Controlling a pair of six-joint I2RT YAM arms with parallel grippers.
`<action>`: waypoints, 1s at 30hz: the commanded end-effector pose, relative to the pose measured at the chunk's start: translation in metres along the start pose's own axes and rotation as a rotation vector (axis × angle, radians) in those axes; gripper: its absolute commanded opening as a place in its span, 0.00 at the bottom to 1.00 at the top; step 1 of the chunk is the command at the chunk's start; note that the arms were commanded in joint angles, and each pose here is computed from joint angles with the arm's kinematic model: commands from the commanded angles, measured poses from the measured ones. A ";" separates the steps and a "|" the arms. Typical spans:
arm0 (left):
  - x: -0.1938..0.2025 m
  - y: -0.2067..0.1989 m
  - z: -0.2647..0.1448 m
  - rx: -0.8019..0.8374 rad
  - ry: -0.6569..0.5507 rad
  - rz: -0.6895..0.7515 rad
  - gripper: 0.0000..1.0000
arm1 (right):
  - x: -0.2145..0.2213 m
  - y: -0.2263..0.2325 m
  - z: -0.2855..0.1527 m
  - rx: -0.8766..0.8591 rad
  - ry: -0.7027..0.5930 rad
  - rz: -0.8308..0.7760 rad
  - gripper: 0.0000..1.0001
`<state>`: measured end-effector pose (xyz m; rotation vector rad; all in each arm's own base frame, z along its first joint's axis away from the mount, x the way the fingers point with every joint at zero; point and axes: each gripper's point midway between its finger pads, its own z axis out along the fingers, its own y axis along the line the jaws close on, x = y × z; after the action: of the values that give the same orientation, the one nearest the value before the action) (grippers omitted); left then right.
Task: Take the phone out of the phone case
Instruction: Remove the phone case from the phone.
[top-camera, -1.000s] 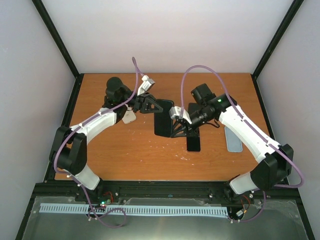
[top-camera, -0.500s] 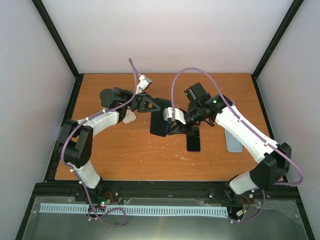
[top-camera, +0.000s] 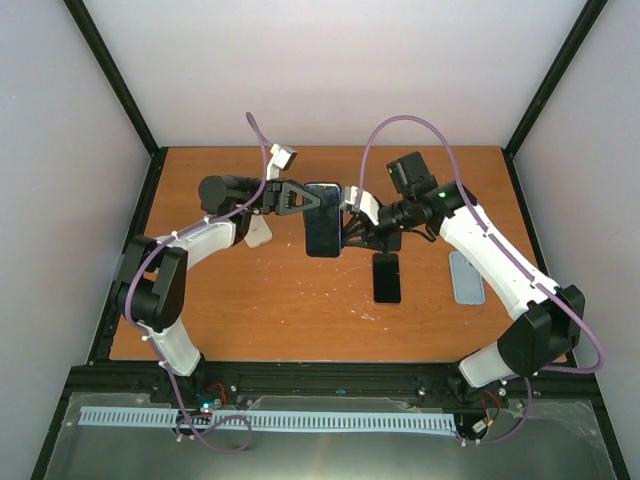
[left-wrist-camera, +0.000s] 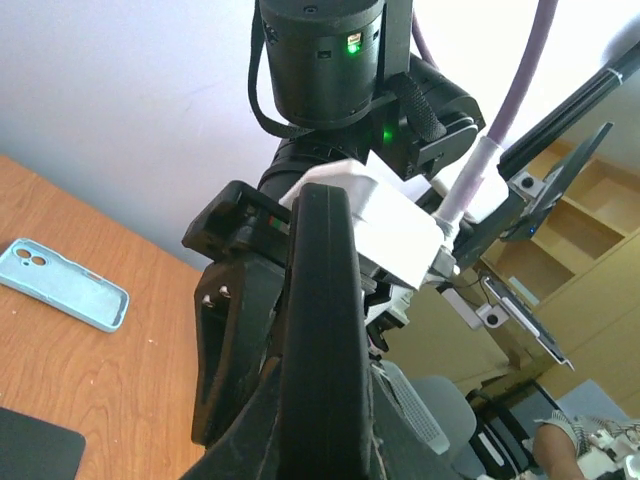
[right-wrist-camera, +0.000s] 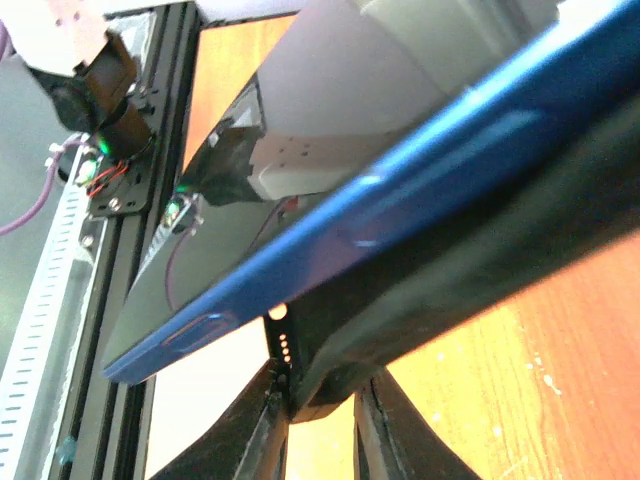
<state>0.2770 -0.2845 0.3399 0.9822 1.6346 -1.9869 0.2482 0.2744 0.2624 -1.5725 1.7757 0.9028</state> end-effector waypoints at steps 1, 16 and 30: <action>0.024 -0.030 0.022 0.064 0.140 0.100 0.00 | -0.031 -0.066 -0.012 0.213 -0.130 0.004 0.21; 0.019 -0.009 0.042 0.015 0.122 0.067 0.00 | -0.071 -0.058 -0.036 0.096 -0.293 0.057 0.39; 0.033 0.006 0.044 0.008 0.138 0.018 0.00 | -0.092 -0.034 -0.061 -0.137 -0.456 0.119 0.40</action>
<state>0.2813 -0.3095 0.3451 1.0598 1.5709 -1.7694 0.2904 0.2694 0.3108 -1.1863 1.8021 1.2835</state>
